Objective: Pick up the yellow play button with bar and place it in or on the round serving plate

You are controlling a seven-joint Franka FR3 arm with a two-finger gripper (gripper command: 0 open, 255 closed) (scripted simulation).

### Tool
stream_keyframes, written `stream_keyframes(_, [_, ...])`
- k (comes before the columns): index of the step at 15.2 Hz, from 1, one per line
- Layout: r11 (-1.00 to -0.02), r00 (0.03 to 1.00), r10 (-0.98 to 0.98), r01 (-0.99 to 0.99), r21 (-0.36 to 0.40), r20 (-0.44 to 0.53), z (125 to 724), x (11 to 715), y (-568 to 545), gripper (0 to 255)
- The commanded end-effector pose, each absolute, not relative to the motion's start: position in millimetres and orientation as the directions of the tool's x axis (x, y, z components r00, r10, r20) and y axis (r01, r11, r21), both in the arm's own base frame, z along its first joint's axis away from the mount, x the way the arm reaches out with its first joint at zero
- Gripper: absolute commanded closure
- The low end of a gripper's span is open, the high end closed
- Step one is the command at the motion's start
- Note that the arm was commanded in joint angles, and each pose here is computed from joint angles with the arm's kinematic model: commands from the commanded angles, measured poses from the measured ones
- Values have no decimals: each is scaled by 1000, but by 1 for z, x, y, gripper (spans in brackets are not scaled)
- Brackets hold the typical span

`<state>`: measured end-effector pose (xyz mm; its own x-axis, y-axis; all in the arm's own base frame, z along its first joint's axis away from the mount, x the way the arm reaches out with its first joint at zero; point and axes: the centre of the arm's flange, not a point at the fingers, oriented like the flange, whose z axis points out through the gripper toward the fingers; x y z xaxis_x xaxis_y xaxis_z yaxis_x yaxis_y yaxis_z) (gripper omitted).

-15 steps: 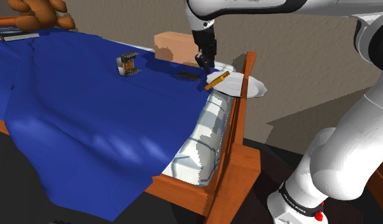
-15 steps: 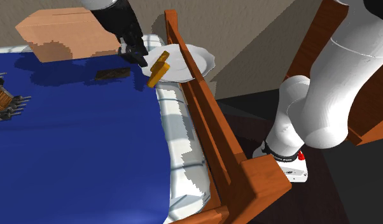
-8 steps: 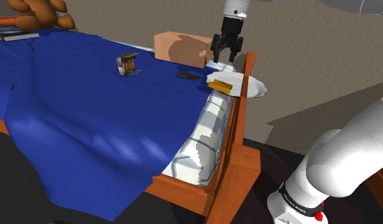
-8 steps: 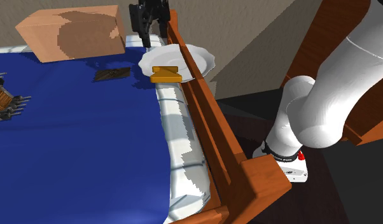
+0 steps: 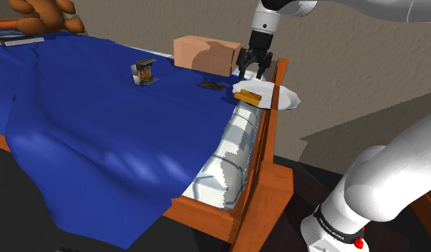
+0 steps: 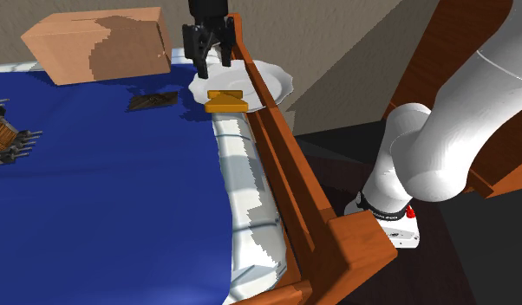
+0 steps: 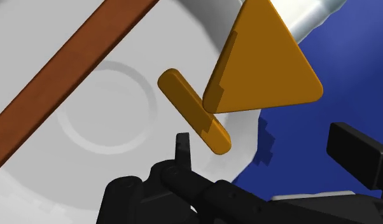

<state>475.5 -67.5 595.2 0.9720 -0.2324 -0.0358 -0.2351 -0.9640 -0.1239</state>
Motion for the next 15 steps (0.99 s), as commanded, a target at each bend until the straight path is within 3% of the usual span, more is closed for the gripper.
stream_keyframes(1, [-964, 972, -233, -235, -124, -35, 593, 475, -67, 0])
stream_keyframes(7, [-964, 972, -233, -235, -124, -35, 593, 475, -67, 0])
stream_keyframes(8, [-964, 972, -233, -235, -124, -35, 593, 475, -67, 255])
stream_keyframes(15, [-964, 972, -233, -235, -124, -35, 593, 475, -67, 255])
